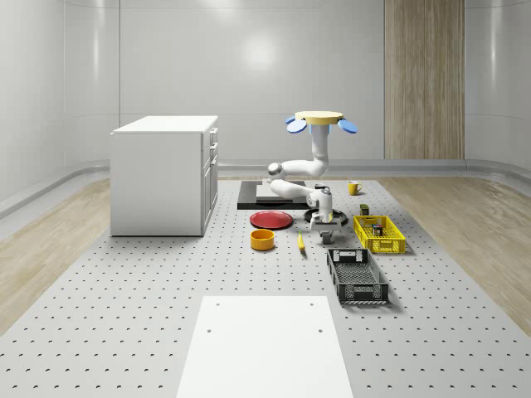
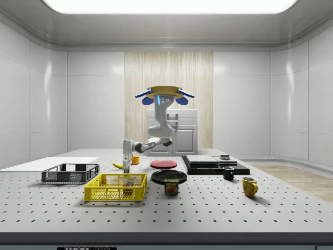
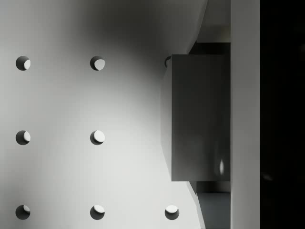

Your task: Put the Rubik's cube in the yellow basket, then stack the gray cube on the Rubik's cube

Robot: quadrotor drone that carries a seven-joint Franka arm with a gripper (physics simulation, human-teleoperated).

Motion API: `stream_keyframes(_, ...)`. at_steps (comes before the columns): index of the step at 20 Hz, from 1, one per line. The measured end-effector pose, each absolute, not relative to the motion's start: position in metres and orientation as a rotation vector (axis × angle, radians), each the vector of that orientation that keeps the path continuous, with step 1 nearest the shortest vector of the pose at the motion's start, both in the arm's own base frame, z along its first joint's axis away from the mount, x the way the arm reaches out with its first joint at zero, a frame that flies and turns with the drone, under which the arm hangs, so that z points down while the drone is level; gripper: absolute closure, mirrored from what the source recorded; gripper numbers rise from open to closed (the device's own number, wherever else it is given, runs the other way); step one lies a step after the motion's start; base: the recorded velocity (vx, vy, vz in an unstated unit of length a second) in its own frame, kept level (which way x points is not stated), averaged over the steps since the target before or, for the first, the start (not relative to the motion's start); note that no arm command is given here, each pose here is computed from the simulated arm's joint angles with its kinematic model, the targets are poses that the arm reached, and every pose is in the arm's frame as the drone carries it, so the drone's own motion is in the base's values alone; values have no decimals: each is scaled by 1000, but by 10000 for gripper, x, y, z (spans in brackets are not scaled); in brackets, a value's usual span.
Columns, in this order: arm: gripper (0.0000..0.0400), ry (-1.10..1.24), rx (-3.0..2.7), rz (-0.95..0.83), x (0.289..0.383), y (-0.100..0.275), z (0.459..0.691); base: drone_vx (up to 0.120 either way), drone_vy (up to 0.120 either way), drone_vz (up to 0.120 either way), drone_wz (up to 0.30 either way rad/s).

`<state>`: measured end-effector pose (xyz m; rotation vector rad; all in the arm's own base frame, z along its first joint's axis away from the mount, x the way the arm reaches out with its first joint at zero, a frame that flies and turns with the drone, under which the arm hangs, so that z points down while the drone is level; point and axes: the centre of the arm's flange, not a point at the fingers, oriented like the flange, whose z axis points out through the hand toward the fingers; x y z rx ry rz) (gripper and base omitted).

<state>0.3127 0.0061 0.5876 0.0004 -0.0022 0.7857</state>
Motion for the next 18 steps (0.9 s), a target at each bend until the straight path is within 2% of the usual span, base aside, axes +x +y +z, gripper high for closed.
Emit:
stream_keyframes(5,149,-2,1,786,3127,61,5723,0,8,120,0)
stream_keyframes(12,149,-2,1,786,3128,60,5648,-114,120,120,0)
stream_keyframes(18,149,-2,0,786,3128,60,5633,-120,120,7,0)
